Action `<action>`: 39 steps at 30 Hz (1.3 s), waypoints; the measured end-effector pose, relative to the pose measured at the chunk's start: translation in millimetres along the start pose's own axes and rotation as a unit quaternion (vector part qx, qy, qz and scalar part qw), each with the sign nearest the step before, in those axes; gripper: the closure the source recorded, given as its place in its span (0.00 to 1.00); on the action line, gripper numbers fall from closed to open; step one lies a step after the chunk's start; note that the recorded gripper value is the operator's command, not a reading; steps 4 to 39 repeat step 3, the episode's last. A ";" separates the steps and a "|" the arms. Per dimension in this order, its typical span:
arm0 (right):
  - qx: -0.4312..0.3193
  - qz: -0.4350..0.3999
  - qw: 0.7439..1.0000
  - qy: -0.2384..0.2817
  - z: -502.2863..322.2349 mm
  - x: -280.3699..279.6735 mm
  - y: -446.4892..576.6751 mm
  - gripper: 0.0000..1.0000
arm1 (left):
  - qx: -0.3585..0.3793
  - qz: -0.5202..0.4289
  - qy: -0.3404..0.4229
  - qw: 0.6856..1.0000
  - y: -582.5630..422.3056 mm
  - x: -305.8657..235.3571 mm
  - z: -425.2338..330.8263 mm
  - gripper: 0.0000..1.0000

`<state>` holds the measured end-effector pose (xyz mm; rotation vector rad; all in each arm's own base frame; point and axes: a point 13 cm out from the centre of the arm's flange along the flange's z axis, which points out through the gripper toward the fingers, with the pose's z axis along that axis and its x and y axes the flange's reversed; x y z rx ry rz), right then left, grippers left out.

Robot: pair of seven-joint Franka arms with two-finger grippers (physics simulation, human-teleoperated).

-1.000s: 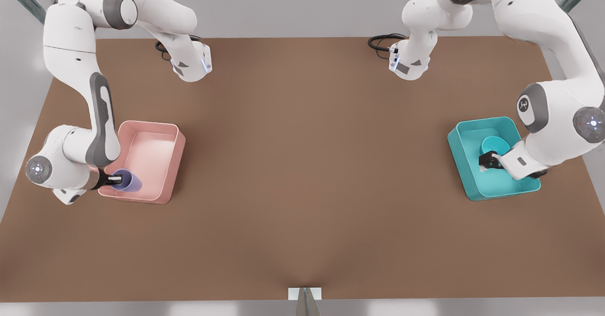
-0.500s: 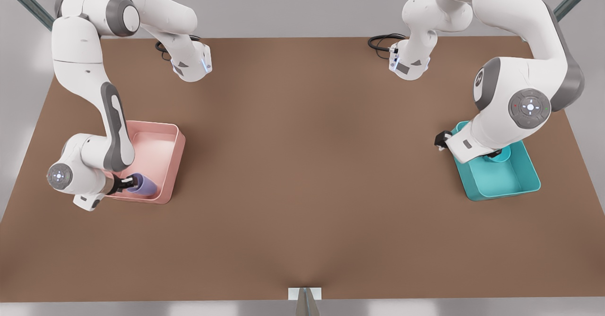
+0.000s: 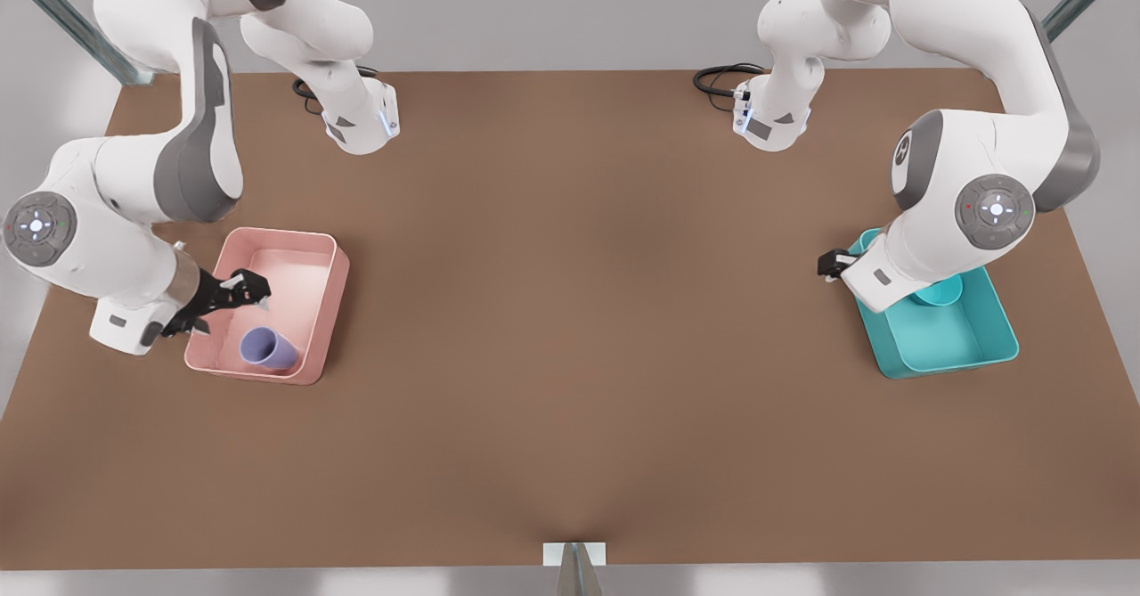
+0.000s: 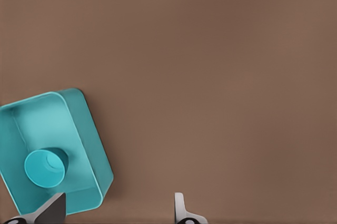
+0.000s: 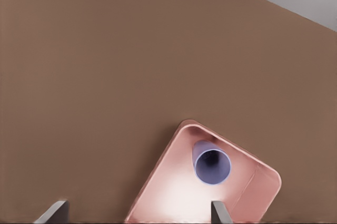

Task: Put the bowls and cups in different boxes

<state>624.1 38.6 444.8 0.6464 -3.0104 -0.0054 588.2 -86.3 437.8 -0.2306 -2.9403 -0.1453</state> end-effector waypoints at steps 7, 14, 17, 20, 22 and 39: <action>0.003 0.024 0.999 0.033 -14.2 33.4 19.7 0.00 | 0.000 -0.006 0.000 1.000 -0.9 0.8 -0.8 0.00; 0.003 0.024 0.999 0.033 -14.2 33.4 19.7 0.00 | 0.000 -0.006 0.000 1.000 -0.9 0.8 -0.8 0.00; 0.003 0.024 0.999 0.033 -14.2 33.4 19.7 0.00 | 0.000 -0.006 0.000 1.000 -0.9 0.8 -0.8 0.00; 0.003 0.024 0.999 0.033 -14.2 33.4 19.7 0.00 | 0.000 -0.006 0.000 1.000 -0.9 0.8 -0.8 0.00; 0.003 0.024 0.999 0.033 -14.2 33.4 19.7 0.00 | 0.000 -0.006 0.000 1.000 -0.9 0.8 -0.8 0.00; 0.003 0.024 0.999 0.033 -14.2 33.4 19.7 0.00 | 0.000 -0.006 0.000 1.000 -0.9 0.8 -0.8 0.00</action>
